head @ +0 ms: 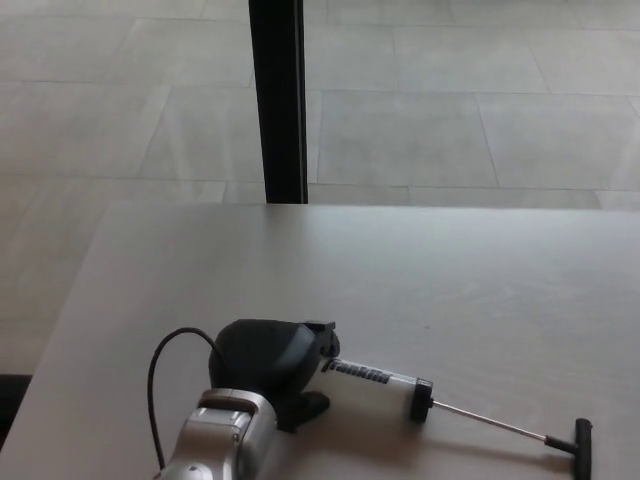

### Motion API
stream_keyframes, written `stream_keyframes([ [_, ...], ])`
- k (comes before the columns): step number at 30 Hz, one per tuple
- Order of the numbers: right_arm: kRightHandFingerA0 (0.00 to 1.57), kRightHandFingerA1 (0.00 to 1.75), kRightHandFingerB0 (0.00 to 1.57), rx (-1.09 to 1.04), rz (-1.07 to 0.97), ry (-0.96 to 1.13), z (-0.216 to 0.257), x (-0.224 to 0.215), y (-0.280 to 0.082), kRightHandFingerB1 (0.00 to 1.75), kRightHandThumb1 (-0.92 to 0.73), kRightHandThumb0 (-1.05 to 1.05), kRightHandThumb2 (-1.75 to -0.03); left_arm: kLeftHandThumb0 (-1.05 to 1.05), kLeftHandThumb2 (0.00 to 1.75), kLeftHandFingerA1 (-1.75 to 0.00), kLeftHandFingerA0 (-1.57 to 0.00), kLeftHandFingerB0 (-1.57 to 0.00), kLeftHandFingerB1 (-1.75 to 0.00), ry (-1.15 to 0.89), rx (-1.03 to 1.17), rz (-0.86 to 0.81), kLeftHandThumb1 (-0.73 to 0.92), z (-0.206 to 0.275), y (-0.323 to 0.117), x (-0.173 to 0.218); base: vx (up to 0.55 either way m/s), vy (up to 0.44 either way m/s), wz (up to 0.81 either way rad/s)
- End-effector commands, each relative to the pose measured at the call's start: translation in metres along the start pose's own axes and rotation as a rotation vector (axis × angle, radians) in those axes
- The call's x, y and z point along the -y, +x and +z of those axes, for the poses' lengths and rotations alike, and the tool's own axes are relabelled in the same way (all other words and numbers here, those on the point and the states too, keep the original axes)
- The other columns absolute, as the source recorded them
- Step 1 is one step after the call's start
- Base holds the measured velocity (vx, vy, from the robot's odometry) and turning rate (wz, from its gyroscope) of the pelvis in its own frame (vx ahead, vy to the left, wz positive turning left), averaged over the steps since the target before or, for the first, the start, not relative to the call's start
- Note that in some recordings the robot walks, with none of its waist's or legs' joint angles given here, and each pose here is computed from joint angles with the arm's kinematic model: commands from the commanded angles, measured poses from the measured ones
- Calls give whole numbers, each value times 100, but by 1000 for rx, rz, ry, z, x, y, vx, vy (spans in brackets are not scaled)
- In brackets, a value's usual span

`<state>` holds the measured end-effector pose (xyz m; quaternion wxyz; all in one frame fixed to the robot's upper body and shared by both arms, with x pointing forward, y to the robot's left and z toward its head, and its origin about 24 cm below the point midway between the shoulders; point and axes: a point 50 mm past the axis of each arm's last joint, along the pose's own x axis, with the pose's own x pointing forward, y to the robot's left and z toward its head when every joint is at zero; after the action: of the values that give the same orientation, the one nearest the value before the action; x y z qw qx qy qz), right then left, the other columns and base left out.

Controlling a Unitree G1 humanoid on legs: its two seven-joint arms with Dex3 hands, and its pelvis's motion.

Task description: The robot uses its left hand to lift the air pump kept on the middle of the desk and use the right hand to compress the handle

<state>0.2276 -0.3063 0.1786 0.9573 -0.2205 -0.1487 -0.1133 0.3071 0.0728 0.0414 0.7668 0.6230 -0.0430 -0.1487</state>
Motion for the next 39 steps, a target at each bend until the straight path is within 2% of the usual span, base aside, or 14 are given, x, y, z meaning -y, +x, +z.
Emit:
stream_keyframes([
  [1, 39, 52, 43, -2, -15, -2, 1, 1, 1, 38, -80, -65, -65, -51, 65, -143, -79, -46, -57, -35, -6, -39, 74, 8, 2, 10, 0, 0, 0],
  [2, 39, 51, 44, 0, -17, -3, 1, 1, 1, 38, -81, -65, -64, -47, 102, -106, -83, -35, -61, -18, -3, -41, 57, 9, 3, 10, 0, 0, 0],
  [5, 38, 53, 43, 7, -20, 5, 1, 2, 1, 38, -81, -65, -64, -57, 61, -122, -78, -37, -51, 37, 8, -82, 70, 6, 2, 10, 0, 0, 0],
  [10, 39, 54, 45, 8, -22, -9, 1, 3, 2, 38, -81, -65, -64, -68, 89, -119, -92, -31, -56, 171, -2, -135, 51, -4, -1, 14, 0, 0, 0],
  [15, 40, 59, 46, 22, -34, -10, 3, 3, 3, 38, -81, -64, -65, -69, 60, -74, -42, -31, -39, 267, 1, -192, 65, -8, -3, 9, 0, 0, 0],
  [16, 38, 65, 37, 24, -37, -22, 3, 3, 3, 54, -65, -61, -105, -69, 60, -69, -31, -29, -37, 294, 23, -201, 64, -6, -3, 8, 0, 0, 0],
  [18, 37, 63, 46, 20, -39, -10, 3, 2, 3, 38, -81, -62, -64, -70, 58, -69, -27, -29, -37, 309, 39, -201, 62, -5, -4, 8, 0, 0, 0],
  [19, 35, 66, 38, 23, -37, -19, 3, 2, 3, 54, -68, -63, -106, -71, 59, -84, -22, -29, -39, 322, 47, -201, 62, -4, -4, 7, 0, 0, 0],
  [21, 35, 66, 46, 31, -34, -33, 3, 2, 2, 38, -82, -63, -65, -73, 60, -88, -25, -30, -39, 352, 76, -189, 57, -2, -5, 7, 0, 0, 0],
  [32, 32, 65, 47, 23, -28, -29, 0, 2, -1, 38, -83, -60, -65, -75, 60, -57, -14, -22, -34, 401, 130, -186, 64, 14, -4, 4, 0, 0, 0],
  [34, 32, 66, 47, 29, -28, -28, 0, 2, -1, 38, -82, -59, -65, -39, 98, -57, -7, 0, -49, 388, 138, -187, 35, 19, -2, 3, 0, 0, 0],
  [37, 31, 68, 46, 21, -28, -46, 0, 3, -1, 38, -83, -60, -65, -88, 61, -42, 0, -9, -31, 364, 133, -197, 70, 24, 1, 1, 0, 0, 0],
  [38, 28, 65, 39, 17, -29, -45, 0, 3, -2, 55, -66, -57, -105, -88, 61, -43, 0, -8, -32, 353, 136, -193, 69, 25, 2, 0, 0, 0, 0],
  [39, 30, 69, 46, 15, -29, -35, 0, 3, -2, 38, -83, -58, -65, -89, 61, -44, 0, -7, -31, 333, 137, -192, 69, 25, 2, -1, 0, 0, 0],
])
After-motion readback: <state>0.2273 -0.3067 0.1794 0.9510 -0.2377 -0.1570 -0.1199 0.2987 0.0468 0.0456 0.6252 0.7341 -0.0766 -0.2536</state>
